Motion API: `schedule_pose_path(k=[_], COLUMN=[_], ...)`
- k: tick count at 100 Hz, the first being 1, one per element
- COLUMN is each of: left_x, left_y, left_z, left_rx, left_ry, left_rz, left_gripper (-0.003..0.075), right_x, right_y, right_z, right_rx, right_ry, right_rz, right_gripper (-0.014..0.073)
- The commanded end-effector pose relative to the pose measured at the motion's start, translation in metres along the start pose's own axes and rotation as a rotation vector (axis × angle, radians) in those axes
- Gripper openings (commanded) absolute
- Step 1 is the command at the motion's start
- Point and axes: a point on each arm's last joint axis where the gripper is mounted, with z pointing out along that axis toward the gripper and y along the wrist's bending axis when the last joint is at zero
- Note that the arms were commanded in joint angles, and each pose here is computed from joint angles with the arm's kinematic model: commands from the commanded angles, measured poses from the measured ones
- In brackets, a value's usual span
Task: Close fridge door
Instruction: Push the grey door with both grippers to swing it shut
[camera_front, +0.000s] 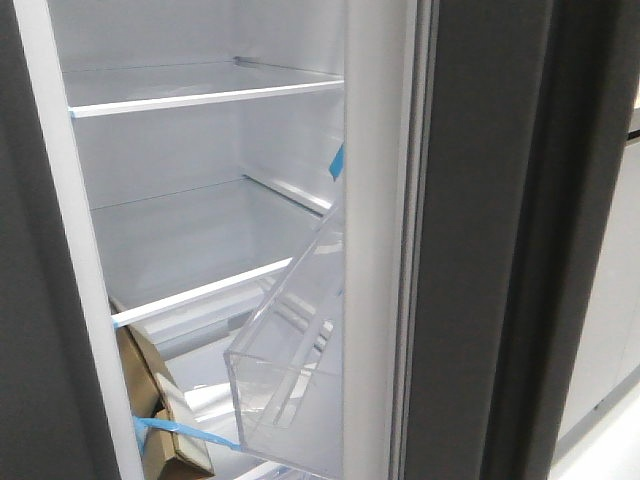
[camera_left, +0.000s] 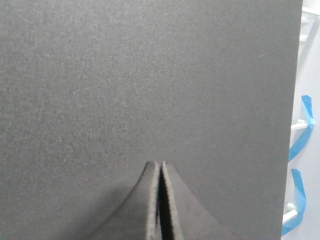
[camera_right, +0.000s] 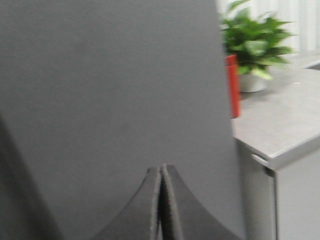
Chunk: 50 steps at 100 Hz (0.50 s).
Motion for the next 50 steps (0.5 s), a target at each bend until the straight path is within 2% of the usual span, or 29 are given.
schedule_pose_path(k=[1,23,50], left_x=[0.005,0.005,0.005], left_y=[0.000,0.000,0.000], left_z=[-0.001,-0.001,-0.001], left_rx=[0.004,0.004,0.004], left_ry=[-0.048,-0.048,-0.048], left_rz=[-0.009,-0.009,-0.009], left_gripper=[-0.0020,-0.0020,-0.0020], right_x=[-0.022,-0.036,-0.045], right_y=[0.002,0.008,0.026], right_z=[0.015,0.055,0.079], right_rx=[-0.042,-0.145,-0.291], right_ry=[-0.044,0.034,0.075], right_rz=[-0.015,-0.031,-0.061], right_gripper=[-0.0045,-0.0045,-0.0045])
